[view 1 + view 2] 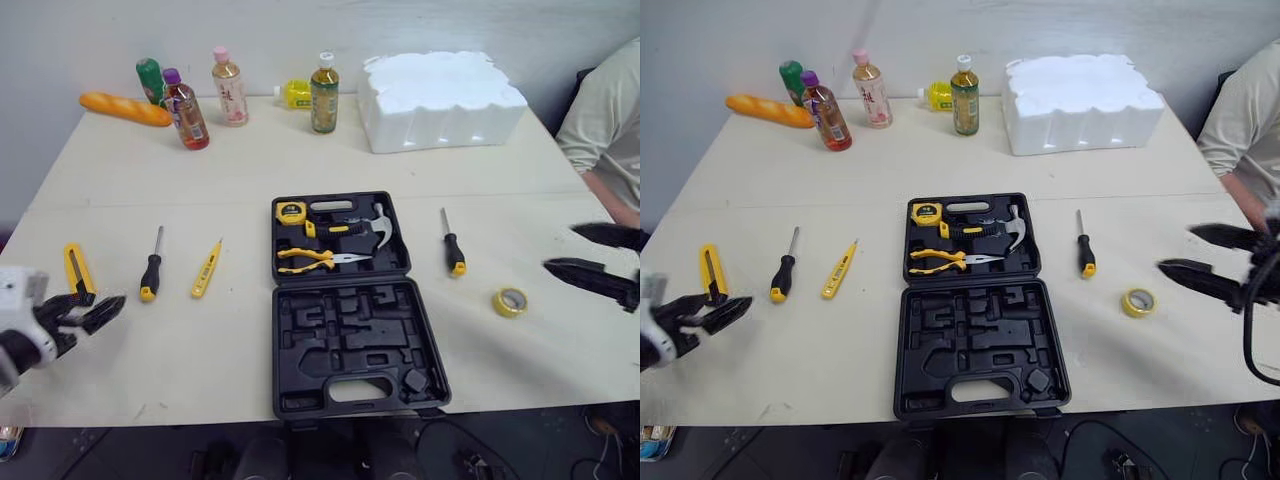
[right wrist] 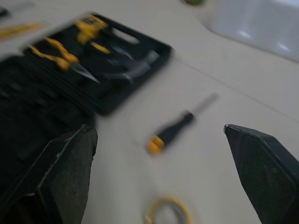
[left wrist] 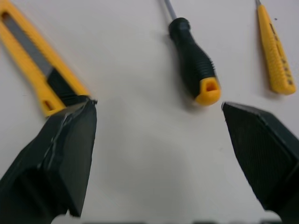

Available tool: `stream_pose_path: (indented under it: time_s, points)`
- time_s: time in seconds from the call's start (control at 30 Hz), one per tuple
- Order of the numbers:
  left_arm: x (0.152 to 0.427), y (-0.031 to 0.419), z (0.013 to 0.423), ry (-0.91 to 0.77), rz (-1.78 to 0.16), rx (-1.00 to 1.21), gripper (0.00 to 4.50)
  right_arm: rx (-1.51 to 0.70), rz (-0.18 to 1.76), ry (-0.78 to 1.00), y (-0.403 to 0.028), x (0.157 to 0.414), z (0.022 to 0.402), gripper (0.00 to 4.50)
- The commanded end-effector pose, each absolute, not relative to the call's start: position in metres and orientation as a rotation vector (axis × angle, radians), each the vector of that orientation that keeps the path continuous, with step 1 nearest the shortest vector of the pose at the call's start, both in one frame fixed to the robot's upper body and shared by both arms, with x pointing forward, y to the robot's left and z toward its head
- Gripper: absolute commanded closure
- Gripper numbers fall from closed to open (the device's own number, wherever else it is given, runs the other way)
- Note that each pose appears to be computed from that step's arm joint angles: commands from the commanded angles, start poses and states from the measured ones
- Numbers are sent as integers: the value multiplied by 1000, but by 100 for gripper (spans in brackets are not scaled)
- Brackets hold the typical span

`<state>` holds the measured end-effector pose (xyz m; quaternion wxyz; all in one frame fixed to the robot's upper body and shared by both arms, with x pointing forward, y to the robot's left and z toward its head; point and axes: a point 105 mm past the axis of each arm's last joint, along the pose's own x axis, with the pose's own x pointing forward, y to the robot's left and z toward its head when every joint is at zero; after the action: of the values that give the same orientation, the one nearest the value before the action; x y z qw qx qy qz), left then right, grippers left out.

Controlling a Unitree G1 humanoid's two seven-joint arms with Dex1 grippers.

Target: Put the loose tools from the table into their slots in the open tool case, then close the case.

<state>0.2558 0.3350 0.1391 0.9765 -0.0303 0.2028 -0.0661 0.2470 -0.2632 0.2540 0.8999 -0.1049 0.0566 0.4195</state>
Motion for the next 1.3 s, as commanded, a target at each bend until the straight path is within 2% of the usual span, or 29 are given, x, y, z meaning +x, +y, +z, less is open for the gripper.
stream_pose_path:
  time_s: [0.03,0.3,0.4,0.53,0.6,0.77,0.87,0.97,1.1,1.3]
  points:
    - [273,325,144,403,-144,-83,2,-142,1012,69,-228,226,272,0]
    - [313,324,122,525,-102,26,2,-116,959,81,-223,220,261,0]
    - [315,331,108,600,-61,89,85,-120,967,56,-217,219,267,0]
    - [323,326,105,593,-68,38,267,-136,967,55,-213,217,269,0]
    - [331,318,108,573,-109,25,337,-158,981,74,-210,211,266,0]
    - [338,333,140,500,-177,150,338,-170,973,70,-214,204,270,0]
    - [339,323,163,452,-290,222,338,-171,982,68,-213,201,271,0]
    - [334,295,187,400,-505,325,338,-181,1016,80,-209,196,269,0]
    - [317,246,204,422,-797,435,338,-192,1083,106,-200,190,265,0]
    - [286,185,215,413,-1164,469,338,-195,1089,114,-196,189,264,0]
